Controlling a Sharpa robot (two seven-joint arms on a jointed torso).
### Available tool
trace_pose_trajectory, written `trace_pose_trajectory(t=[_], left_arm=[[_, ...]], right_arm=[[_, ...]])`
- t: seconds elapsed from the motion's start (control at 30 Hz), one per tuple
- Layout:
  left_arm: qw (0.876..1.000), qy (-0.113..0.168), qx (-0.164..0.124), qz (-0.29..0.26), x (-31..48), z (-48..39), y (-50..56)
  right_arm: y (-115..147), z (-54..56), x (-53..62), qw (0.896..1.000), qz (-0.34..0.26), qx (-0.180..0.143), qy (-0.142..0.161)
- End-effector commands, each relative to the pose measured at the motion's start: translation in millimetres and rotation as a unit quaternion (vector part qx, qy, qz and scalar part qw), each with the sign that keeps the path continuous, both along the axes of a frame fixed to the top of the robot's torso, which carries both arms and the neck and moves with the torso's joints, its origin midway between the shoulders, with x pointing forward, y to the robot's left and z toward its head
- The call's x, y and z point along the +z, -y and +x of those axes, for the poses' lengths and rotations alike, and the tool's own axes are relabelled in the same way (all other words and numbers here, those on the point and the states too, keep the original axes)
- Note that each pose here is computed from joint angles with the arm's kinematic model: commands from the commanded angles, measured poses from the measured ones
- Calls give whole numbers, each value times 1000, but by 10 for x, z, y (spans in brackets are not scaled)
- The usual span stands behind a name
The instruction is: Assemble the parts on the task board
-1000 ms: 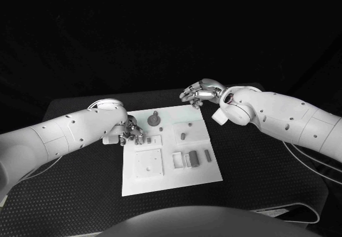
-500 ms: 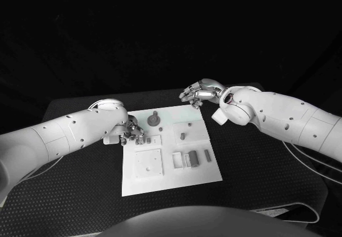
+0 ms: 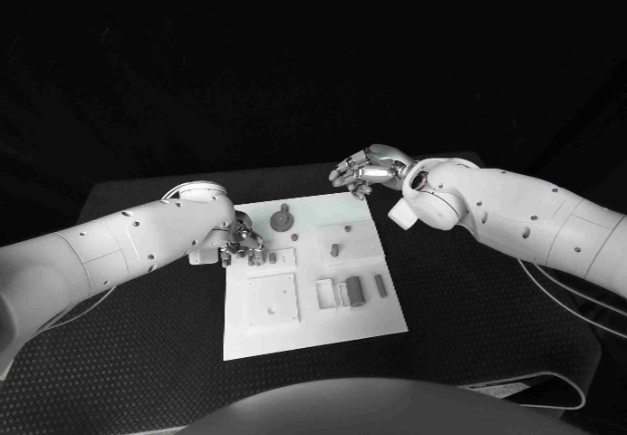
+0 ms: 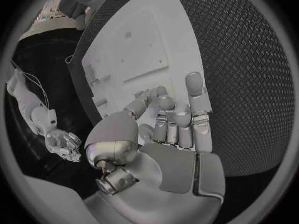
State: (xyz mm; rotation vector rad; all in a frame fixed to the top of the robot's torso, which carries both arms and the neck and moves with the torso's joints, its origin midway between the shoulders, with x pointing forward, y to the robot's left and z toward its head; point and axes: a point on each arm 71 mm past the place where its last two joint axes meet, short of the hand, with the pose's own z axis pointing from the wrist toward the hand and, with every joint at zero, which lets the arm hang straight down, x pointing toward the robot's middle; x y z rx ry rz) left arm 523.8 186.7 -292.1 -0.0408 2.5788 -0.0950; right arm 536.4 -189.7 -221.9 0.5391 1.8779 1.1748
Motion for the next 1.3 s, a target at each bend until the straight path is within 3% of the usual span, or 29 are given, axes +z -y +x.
trace_pose_trajectory(t=[0.03,0.57,1.3], left_arm=[[1000,-9,-7,15,-59,-21,-30],[1000,-16,-13,24,-132,-41,-44],[999,-21,-18,23,-150,-65,-4]], right_arm=[[-16,-9,-1,1000,2,8,-1],[-8,-7,-2,1000,1,7,-1],[-14,-9,-1,1000,1,8,-1]])
